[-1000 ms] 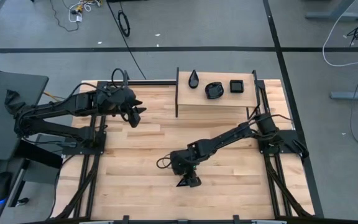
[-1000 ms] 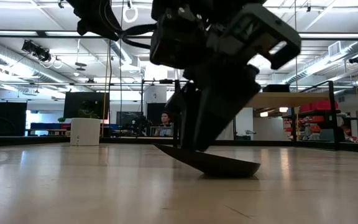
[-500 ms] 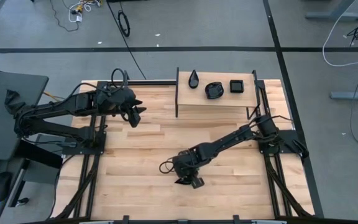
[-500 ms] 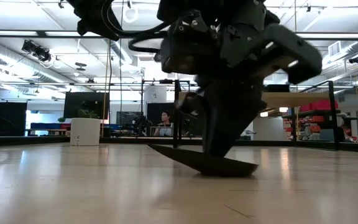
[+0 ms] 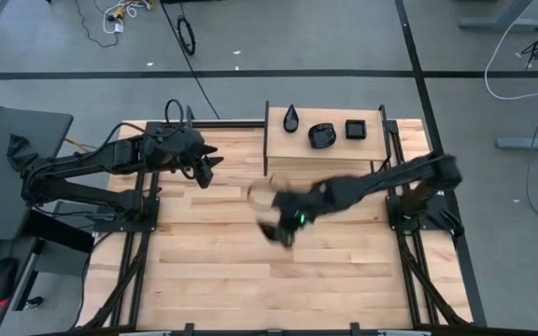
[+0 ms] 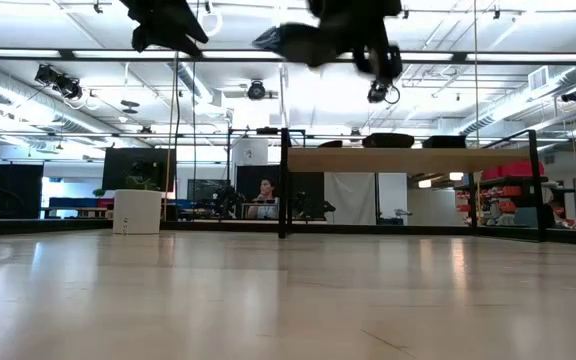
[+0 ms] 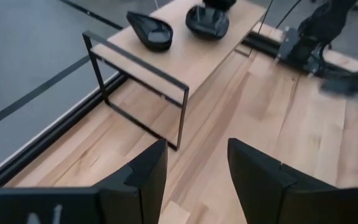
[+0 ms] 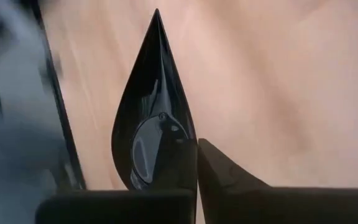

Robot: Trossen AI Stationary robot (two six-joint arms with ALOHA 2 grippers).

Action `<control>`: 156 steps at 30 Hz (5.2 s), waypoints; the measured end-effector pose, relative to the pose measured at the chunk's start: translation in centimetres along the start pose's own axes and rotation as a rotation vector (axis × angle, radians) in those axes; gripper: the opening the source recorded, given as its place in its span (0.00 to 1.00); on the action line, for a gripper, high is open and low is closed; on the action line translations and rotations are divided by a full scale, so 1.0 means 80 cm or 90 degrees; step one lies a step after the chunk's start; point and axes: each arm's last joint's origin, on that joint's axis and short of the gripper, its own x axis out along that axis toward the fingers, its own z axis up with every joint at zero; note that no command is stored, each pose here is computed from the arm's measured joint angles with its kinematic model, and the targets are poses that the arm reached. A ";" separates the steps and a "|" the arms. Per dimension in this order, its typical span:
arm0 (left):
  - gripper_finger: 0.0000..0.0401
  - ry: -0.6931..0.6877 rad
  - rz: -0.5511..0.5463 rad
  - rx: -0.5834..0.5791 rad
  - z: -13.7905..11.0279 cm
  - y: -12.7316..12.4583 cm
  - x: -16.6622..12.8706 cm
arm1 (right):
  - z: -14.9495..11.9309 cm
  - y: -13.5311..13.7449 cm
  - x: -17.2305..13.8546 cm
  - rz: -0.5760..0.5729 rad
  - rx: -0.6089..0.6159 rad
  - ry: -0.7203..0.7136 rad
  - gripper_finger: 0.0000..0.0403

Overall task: Pick & Place Mini shaped plates
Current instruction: Stack the drop-shaped plate on top of the drop-shaped plate on the shelf

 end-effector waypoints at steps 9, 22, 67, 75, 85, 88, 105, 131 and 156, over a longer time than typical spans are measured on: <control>0.43 -0.045 0.015 0.022 0.008 0.000 0.000 | 0.063 -0.079 -0.142 -0.136 0.339 -0.402 0.00; 0.43 -0.050 0.017 0.027 0.009 -0.001 0.000 | 0.123 -0.231 -0.157 -0.279 0.424 -0.446 0.00; 0.43 -0.056 0.040 0.024 0.009 0.001 0.000 | 0.131 -0.262 -0.140 -0.284 0.351 -0.369 0.21; 0.43 -0.057 0.044 0.024 0.009 0.001 0.000 | 0.120 -0.271 -0.133 -0.376 0.376 -0.335 0.02; 0.43 -0.056 0.042 0.019 0.009 0.001 0.000 | 0.126 -0.304 -0.125 -0.417 0.416 -0.342 0.01; 0.43 -0.056 0.042 0.019 0.009 0.001 0.000 | 0.131 -0.317 -0.119 -0.403 0.402 -0.333 0.01; 0.43 -0.049 0.015 0.003 0.009 -0.001 0.000 | 0.132 -0.316 -0.112 -0.349 0.263 -0.258 0.02; 0.43 -0.050 0.015 -0.014 0.009 -0.001 0.000 | 0.136 -0.317 -0.118 -0.347 0.343 -0.313 0.01; 0.43 -0.058 0.025 -0.016 0.010 0.000 0.000 | 0.149 -0.338 -0.117 -0.263 0.274 -0.321 0.01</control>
